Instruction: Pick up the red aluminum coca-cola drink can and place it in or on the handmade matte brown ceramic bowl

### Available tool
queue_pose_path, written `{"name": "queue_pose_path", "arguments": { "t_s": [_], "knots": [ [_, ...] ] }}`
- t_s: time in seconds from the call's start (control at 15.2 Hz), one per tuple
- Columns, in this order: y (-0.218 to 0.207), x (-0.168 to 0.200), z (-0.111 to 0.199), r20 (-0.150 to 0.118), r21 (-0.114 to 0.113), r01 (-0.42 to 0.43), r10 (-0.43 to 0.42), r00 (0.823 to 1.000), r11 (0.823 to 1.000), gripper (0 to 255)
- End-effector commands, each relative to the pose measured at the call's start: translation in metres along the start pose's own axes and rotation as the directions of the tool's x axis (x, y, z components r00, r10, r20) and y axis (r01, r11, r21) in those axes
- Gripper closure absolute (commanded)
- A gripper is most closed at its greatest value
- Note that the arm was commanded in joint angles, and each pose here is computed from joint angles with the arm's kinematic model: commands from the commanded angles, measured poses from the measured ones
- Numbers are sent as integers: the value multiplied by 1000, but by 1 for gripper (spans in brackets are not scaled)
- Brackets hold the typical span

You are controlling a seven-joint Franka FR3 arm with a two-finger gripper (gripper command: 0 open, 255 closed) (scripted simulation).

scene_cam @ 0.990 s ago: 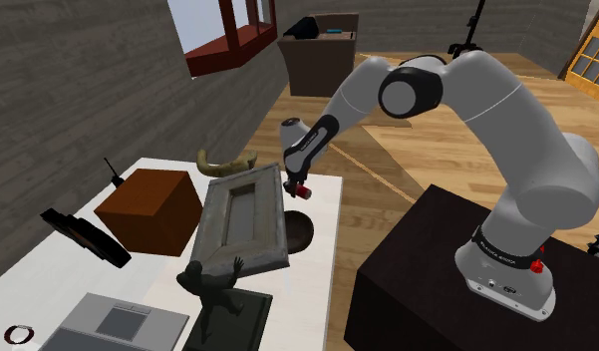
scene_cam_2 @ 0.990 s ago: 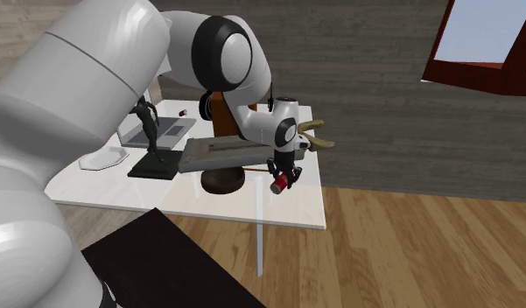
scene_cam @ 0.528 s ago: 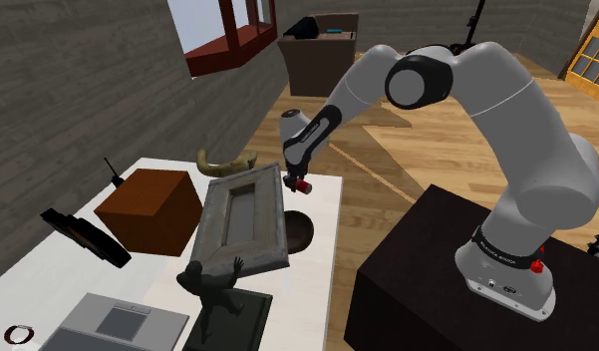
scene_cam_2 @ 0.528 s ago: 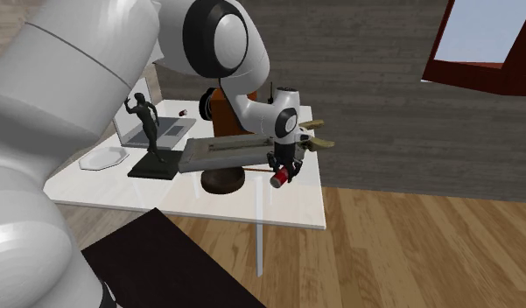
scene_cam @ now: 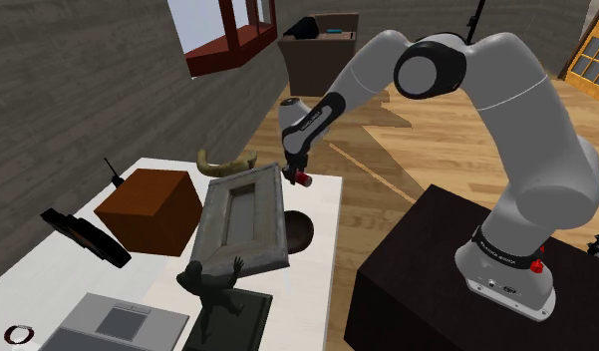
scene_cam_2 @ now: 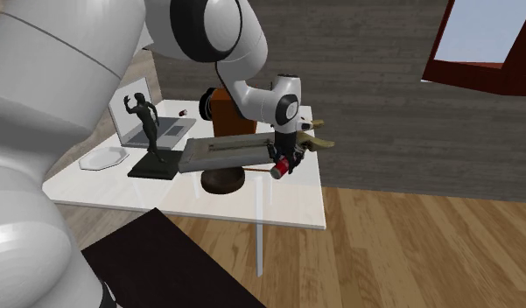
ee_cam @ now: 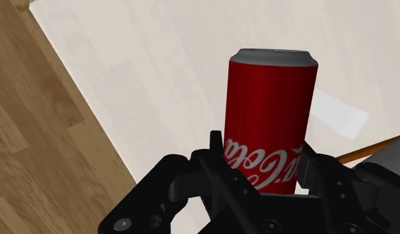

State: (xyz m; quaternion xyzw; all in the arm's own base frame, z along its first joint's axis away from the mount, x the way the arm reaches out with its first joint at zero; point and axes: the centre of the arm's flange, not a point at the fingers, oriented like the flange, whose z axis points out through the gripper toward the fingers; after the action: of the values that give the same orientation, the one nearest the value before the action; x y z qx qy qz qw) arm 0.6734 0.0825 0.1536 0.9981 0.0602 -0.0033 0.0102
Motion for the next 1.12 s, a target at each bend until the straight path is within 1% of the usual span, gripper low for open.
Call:
{"name": "queue_pose_path", "arguments": {
  "t_s": [0.0, 0.73, 1.06],
  "knots": [
    [0, 0, -11, 0, 0, 0, 0, 1000, 1000, 255],
    [1, 0, -66, 0, 0, 0, 0, 1000, 1000, 255],
    [-56, -34, -67, 0, 0, 0, 0, 1000, 1000, 255]
  ]
}}
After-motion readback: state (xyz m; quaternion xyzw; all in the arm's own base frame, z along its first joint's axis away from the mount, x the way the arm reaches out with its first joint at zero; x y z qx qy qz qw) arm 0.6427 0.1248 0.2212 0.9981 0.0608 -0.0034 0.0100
